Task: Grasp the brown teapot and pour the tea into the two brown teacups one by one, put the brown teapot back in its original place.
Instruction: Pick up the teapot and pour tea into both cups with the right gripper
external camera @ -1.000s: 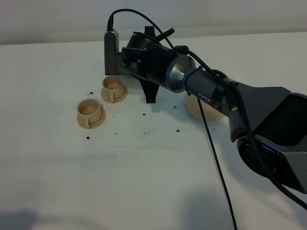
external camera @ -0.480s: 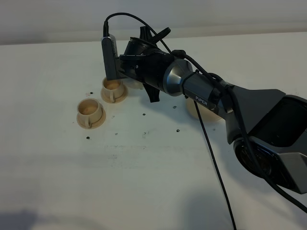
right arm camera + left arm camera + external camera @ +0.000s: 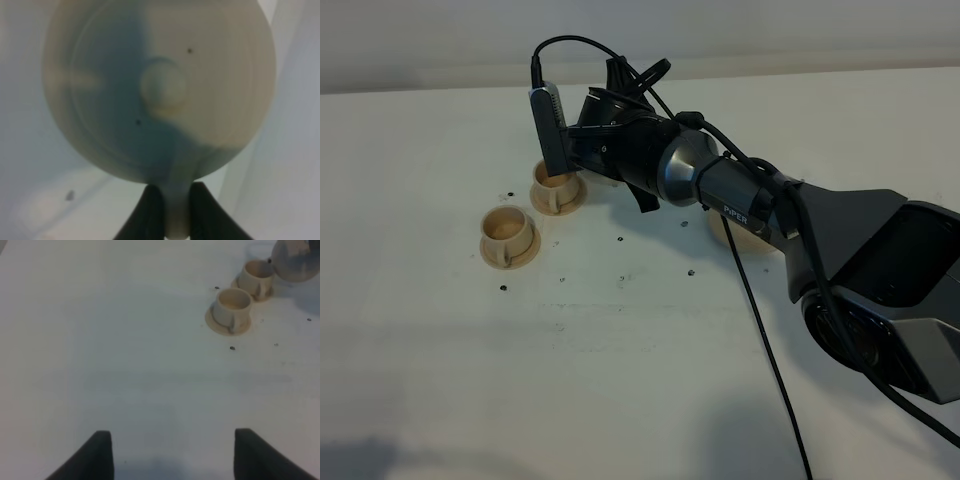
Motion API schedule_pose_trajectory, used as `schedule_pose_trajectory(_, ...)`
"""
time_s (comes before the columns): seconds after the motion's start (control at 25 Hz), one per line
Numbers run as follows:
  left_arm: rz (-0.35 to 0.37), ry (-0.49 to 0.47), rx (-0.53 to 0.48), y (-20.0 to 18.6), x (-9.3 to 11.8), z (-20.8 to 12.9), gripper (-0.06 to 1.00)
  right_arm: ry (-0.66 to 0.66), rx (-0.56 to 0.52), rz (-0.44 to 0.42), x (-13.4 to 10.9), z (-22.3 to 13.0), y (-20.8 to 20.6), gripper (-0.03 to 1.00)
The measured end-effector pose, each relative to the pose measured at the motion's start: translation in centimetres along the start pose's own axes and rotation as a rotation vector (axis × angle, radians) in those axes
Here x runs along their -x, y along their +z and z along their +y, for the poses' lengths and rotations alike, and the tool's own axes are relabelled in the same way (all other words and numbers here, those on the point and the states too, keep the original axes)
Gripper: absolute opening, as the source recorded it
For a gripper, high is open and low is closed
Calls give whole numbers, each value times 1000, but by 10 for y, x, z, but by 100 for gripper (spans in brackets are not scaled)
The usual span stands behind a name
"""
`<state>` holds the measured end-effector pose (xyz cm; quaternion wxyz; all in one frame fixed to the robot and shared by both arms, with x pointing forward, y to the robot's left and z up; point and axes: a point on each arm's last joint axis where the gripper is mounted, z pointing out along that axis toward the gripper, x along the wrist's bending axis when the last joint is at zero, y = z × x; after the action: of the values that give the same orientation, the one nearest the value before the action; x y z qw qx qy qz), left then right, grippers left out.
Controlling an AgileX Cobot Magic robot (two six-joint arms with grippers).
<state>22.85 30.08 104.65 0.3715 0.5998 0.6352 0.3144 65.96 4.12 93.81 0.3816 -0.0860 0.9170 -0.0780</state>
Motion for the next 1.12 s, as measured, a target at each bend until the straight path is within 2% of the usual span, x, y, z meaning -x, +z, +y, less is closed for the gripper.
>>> schedule_pose_trajectory(0.44, 0, 0, 0, 0, 0, 0, 52, -101, -29, -40, 3, -2, -1, 13)
schedule_pose_trajectory(0.72, 0, 0, 0, 0, 0, 0, 52, -142, -4, -62, 4, 4, -3, 13)
schedule_pose_trajectory(1.12, 0, 0, 0, 0, 0, 0, 52, -202, 22, -140, 11, 7, -3, 13)
